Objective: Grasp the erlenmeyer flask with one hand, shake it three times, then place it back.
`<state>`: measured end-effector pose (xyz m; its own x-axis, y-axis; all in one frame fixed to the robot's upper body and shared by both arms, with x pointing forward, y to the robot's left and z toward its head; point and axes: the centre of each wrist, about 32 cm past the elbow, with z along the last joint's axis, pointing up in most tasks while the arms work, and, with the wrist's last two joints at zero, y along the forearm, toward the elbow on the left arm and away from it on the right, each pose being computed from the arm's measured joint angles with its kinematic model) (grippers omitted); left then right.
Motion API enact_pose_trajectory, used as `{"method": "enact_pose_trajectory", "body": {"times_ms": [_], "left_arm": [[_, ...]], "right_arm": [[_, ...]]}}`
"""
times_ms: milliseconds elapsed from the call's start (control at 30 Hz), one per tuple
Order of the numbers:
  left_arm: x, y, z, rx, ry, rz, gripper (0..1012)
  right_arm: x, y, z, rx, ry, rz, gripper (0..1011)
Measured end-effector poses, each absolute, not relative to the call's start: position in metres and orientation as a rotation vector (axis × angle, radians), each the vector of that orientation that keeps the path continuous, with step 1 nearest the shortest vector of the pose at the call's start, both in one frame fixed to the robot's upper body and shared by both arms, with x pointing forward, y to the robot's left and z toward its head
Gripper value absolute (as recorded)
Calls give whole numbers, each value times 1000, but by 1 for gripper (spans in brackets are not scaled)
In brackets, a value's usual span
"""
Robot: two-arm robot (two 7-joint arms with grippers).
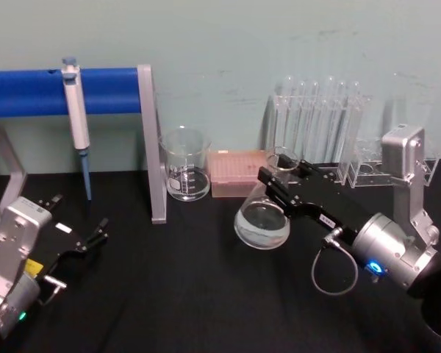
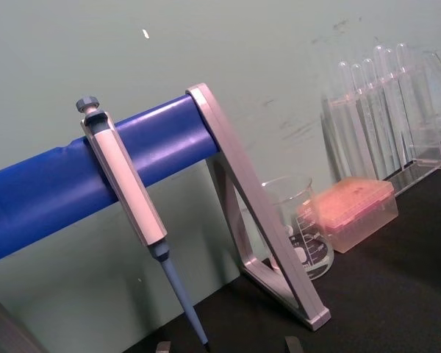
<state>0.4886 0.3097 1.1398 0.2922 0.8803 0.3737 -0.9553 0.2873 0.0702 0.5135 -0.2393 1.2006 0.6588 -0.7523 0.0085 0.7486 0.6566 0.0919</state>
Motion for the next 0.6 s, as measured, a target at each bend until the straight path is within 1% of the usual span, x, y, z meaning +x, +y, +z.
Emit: {"method": "enact_pose_trajectory", "body": {"times_ms": [233,600], "left_arm": [[489,310,1140,304,-285,1248,1001],[489,310,1140,304,-285,1248,1001]], "right_arm": [[504,-240,1201,74,-46,-891,449],[498,-239,1200,67,-53,-909,449]]}}
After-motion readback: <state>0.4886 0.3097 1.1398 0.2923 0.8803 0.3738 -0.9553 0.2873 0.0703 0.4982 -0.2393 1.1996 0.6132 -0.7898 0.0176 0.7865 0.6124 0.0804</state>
